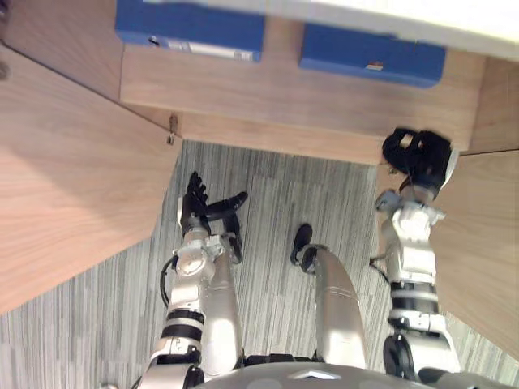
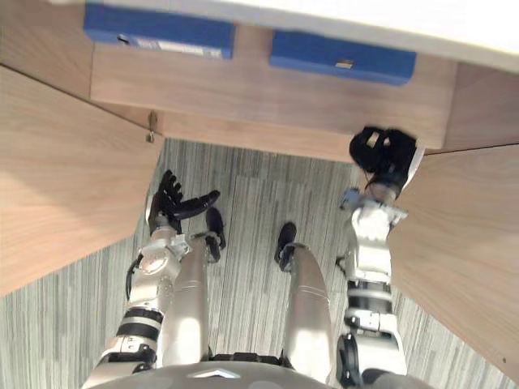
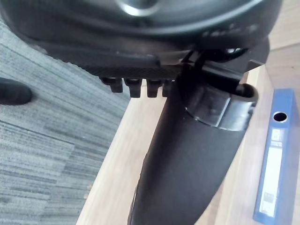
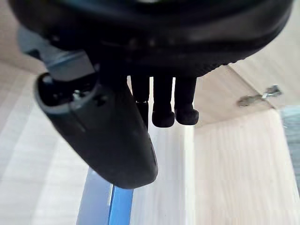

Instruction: Walk over to the cabinet, pick up the folder, carry it to the office cabinet, place the folder inside the office cabinet, then close the office cabinet door

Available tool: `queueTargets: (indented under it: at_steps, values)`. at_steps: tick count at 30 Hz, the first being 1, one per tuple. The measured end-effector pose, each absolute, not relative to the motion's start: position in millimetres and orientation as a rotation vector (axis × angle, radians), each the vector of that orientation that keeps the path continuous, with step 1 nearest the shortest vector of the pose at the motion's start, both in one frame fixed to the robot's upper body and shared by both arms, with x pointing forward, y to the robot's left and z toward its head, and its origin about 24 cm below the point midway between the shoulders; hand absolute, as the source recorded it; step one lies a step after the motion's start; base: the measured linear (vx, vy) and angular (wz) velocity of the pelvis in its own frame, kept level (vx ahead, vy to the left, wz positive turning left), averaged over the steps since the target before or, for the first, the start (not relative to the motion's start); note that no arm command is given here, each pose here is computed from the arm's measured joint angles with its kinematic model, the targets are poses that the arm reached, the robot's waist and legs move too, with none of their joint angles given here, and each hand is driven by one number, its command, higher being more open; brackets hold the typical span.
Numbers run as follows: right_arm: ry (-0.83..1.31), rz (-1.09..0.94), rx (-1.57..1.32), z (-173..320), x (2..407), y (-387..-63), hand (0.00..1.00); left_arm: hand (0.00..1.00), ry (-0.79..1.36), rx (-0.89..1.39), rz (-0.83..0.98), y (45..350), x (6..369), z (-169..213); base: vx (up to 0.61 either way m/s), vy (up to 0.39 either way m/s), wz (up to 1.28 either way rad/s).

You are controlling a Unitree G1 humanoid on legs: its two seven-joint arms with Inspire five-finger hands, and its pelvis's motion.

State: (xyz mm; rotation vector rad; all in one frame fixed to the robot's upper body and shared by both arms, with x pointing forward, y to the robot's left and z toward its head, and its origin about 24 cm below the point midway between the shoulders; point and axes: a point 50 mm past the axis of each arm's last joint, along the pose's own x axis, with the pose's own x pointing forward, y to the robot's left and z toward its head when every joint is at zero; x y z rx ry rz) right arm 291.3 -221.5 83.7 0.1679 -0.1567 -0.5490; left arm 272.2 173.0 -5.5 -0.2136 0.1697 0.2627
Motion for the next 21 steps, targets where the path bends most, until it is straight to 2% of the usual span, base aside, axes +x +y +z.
queueTargets:
  at_steps: [6,7,11,17,21]
  values:
    - [0.035,-0.359,0.182,19.4,240.9,-189.8,0.0,1.0,0.321,-0.156,0.221,168.6,240.5,-41.6,0.13,0.007,-0.14]
    - [0.088,-0.339,0.186,6.3,228.4,-184.1,1.0,1.0,0.351,-0.127,0.211,170.1,232.5,-48.6,0.15,-0.025,-0.14]
    - [0.26,-0.311,0.122,-32.8,197.9,-175.9,1.0,1.0,0.462,-0.066,0.181,167.2,212.4,-71.8,0.16,-0.016,-0.07]
    - [0.68,-0.286,-0.006,-112.5,159.9,-175.8,1.0,1.0,0.66,0.004,0.159,172.0,184.2,-108.1,0.12,0.022,-0.1]
    - [0.81,-0.303,-0.039,-131.6,139.0,-183.2,1.0,1.0,0.728,0.036,0.162,176.5,171.8,-118.9,0.06,0.021,-0.05]
